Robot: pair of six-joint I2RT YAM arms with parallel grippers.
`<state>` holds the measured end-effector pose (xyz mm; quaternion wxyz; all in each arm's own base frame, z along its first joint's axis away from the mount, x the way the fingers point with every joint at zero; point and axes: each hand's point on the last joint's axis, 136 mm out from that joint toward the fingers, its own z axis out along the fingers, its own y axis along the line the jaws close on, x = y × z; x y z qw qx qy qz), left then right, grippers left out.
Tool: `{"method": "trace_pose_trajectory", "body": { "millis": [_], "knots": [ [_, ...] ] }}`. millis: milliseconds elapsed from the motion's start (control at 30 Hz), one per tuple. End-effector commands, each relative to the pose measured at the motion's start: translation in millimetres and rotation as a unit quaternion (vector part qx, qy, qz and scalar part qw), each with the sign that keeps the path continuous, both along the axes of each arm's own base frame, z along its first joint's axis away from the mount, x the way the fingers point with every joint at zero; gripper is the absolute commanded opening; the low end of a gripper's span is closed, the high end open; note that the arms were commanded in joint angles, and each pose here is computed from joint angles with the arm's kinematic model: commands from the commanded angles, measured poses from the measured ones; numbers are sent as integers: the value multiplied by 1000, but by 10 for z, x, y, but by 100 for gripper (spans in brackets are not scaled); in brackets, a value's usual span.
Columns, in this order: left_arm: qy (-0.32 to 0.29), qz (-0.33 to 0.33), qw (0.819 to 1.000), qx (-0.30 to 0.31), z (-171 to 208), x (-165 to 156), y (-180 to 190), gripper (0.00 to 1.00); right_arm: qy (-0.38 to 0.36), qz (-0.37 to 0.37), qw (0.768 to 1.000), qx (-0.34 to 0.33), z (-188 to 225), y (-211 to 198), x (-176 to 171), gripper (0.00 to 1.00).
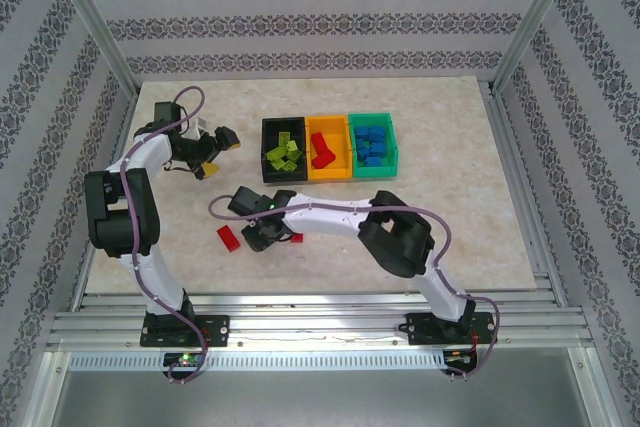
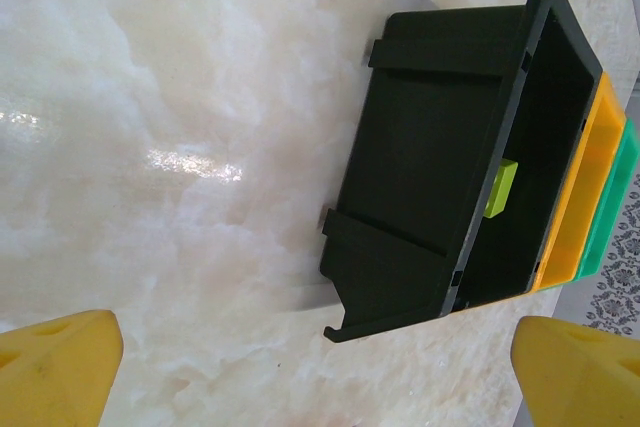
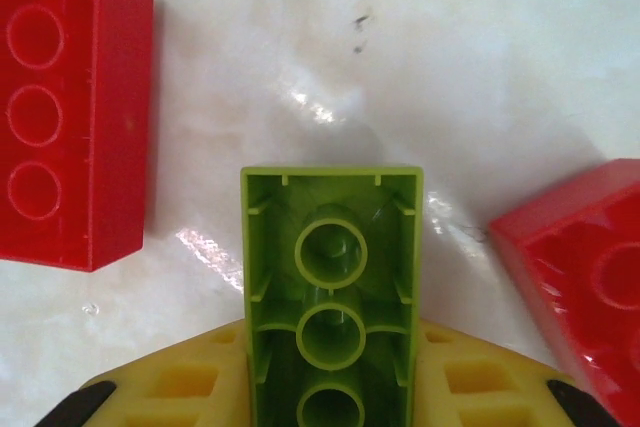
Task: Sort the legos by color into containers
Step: Pick up the lego from the bottom-center of the table, then place the lego in the container.
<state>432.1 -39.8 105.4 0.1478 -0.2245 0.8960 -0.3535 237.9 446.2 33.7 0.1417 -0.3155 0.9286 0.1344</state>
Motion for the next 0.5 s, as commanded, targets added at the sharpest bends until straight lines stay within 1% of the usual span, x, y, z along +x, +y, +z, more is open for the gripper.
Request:
{"method": "trace_pose_trajectory", "body": {
  "millis": [0,100,200,333,433,467],
  "knots": [
    [-4,3,1000,7,15,-8,68,100,-35,-21,997,71,688,-42,303,28],
    [-5,3,1000,6,21,-5,67,100,-58,-49,991,108,1021,-183,641,29],
    [-5,3,1000,7,21,-7,67,100,-65,-79,986,129,1157,-349,1026,29],
    [-8,3,1000,6,41,-3,70,100,-63,-117,981,141,1122,-534,1537,30],
    [-7,3,1000,4,32,-1,61,100,-62,-137,978,147,1088,-591,1856,31],
    [-6,3,1000,3,27,-1,59,100,-59,-140,977,147,1077,-589,1924,33]
  ]
}}
